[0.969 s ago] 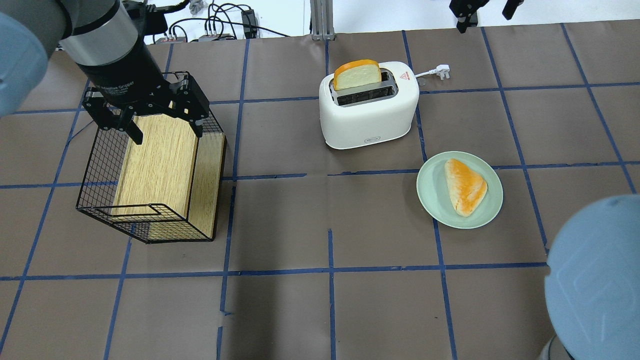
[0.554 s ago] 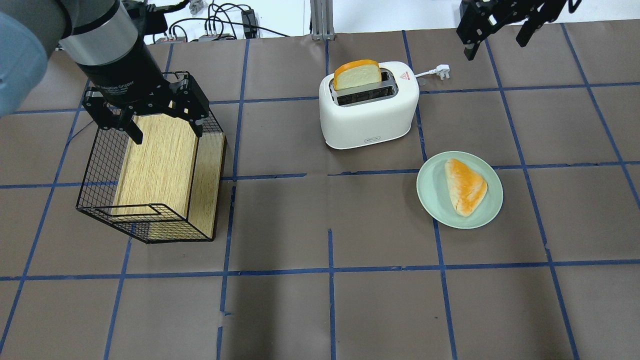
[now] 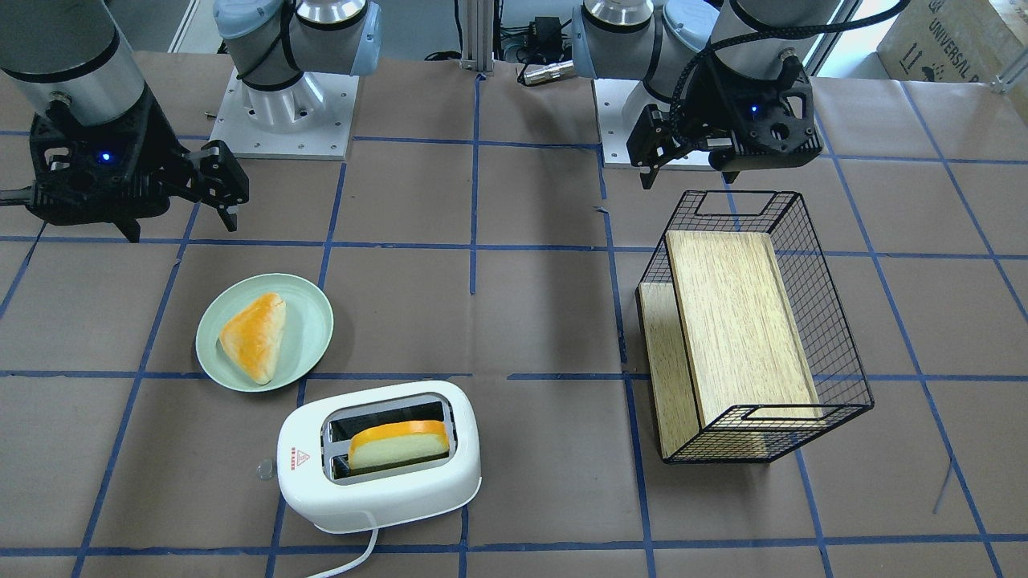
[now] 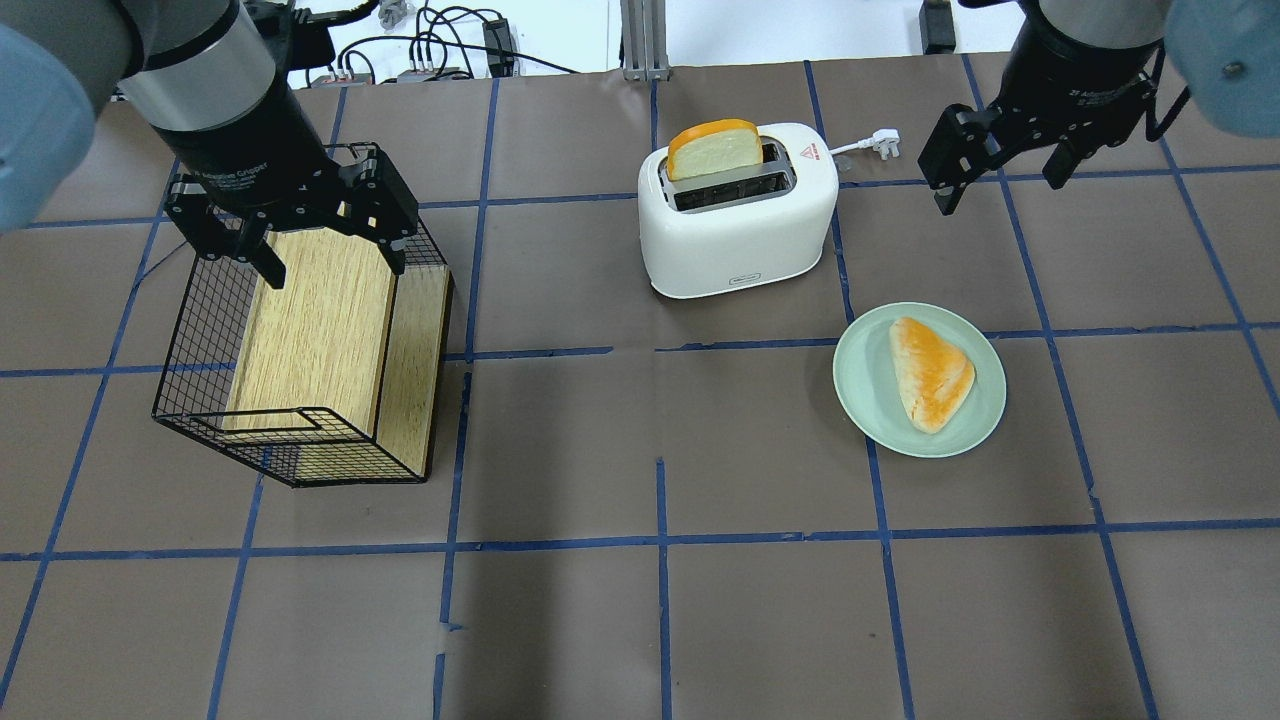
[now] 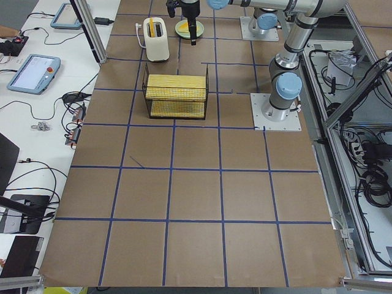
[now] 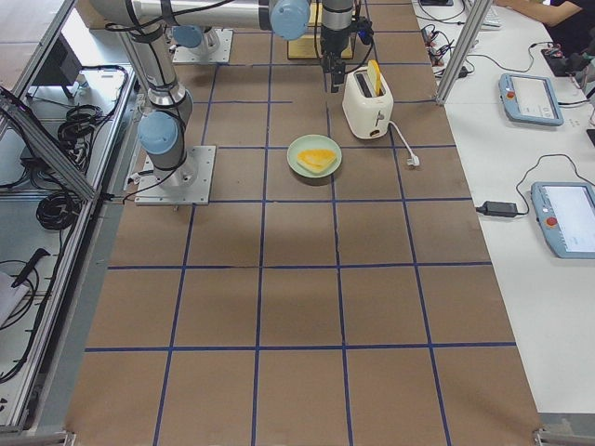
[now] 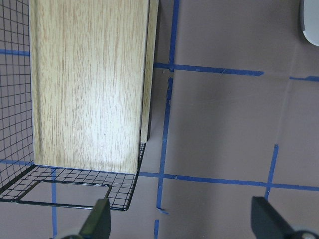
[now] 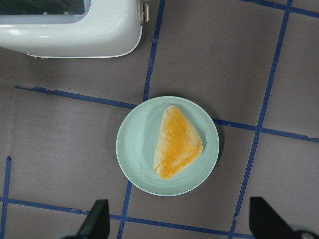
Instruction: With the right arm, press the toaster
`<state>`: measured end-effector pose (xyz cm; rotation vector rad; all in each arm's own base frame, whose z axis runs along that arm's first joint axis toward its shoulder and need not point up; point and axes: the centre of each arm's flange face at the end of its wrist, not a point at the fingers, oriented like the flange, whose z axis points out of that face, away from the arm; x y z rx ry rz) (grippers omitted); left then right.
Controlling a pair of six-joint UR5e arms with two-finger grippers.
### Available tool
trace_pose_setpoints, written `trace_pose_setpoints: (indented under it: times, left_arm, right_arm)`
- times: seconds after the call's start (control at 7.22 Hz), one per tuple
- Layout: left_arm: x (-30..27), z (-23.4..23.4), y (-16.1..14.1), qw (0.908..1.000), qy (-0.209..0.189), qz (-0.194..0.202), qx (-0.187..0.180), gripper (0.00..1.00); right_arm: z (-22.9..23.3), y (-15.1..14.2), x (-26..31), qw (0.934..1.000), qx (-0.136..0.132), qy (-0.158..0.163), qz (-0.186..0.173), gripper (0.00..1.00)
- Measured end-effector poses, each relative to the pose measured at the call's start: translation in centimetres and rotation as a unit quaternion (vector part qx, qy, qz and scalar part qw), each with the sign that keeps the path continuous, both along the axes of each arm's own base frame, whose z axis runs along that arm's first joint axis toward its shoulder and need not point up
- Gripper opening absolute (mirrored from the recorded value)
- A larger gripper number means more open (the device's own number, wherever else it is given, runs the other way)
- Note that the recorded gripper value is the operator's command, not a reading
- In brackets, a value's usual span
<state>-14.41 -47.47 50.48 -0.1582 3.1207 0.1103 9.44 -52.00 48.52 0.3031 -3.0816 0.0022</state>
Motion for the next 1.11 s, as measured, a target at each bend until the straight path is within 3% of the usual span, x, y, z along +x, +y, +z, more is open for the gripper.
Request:
trace_pose_setpoints:
  times: [0.28, 0.69, 1.11]
  left_arm:
    - [0.00, 0.00, 0.00, 1.0000, 0.000, 0.000, 0.000, 1.00]
    - [0.00, 0.00, 0.00, 1.0000, 0.000, 0.000, 0.000, 1.00]
    - [0.02, 0.00, -0.01, 1.0000, 0.000, 0.000, 0.000, 1.00]
  right_arm:
    - [-0.17, 0.22, -0.13, 1.0000, 0.003, 0.006, -0.004, 0.98]
    - [-0.39, 0.05, -0.28, 0.9989, 0.002, 0.011, -0.046, 0.99]
    - [-0.32, -0.09, -0.46, 0.9978, 0.000, 0.010, -0.065, 1.00]
